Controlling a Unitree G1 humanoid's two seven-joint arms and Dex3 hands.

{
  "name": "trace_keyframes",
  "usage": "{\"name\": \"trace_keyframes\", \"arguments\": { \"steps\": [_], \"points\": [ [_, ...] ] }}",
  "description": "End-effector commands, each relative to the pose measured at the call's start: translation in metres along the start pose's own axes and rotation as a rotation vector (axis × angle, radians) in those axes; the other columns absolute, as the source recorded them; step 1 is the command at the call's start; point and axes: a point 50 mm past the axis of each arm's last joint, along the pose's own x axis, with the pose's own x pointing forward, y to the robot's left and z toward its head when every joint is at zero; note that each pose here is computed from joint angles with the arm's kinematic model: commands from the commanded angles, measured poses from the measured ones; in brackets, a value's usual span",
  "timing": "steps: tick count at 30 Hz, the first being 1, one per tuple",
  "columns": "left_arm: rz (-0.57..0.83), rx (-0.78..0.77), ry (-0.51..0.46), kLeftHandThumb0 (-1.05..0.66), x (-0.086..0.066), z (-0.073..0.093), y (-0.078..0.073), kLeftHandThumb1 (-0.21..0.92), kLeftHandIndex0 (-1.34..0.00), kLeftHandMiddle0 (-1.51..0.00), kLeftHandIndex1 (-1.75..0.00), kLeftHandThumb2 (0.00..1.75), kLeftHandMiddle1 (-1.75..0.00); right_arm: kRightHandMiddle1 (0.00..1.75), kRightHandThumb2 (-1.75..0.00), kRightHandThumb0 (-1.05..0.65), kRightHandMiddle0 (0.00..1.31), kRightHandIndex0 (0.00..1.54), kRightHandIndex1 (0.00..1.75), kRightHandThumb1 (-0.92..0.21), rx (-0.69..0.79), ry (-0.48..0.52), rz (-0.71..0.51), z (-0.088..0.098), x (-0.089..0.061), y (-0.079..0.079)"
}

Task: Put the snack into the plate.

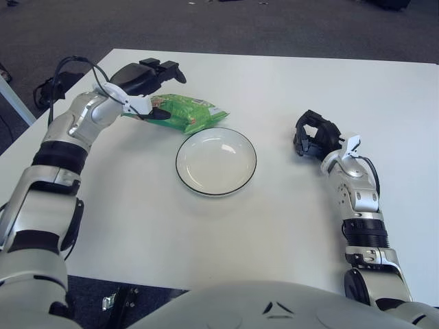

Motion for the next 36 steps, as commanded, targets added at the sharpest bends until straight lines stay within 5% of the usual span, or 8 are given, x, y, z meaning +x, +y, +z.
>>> {"name": "trace_keyframes", "arguments": {
  "steps": [1, 10, 36],
  "points": [
    [-0.069, 0.095, -0.007, -0.8, 0.002, -0.002, 0.006, 0.48, 0.0, 0.0, -0.15, 0.72, -0.09, 1.75, -1.17, -0.45, 0.52, 1.15, 1.75, -0.43, 0.008, 0.217, -0.021, -0.046, -0.013, -0.003],
    [-0.141, 0.166, -0.008, -0.97, 0.011, -0.002, -0.001, 0.67, 0.0, 0.0, 0.0, 0.46, 0.0, 1.75, -1.18, -0.45, 0.53, 1.16, 1.75, -0.43, -0.006, 0.219, -0.019, -0.047, -0.013, -0.003],
    [-0.211, 0.021, 0.04, -0.96, 0.045, 0.009, -0.039, 0.63, 0.0, 0.0, 0.0, 0.41, 0.0, 1.75, -1.24, -0.46, 0.56, 1.25, 1.75, -0.38, -0.058, 0.202, 0.023, -0.045, -0.015, -0.001]
  ]
}}
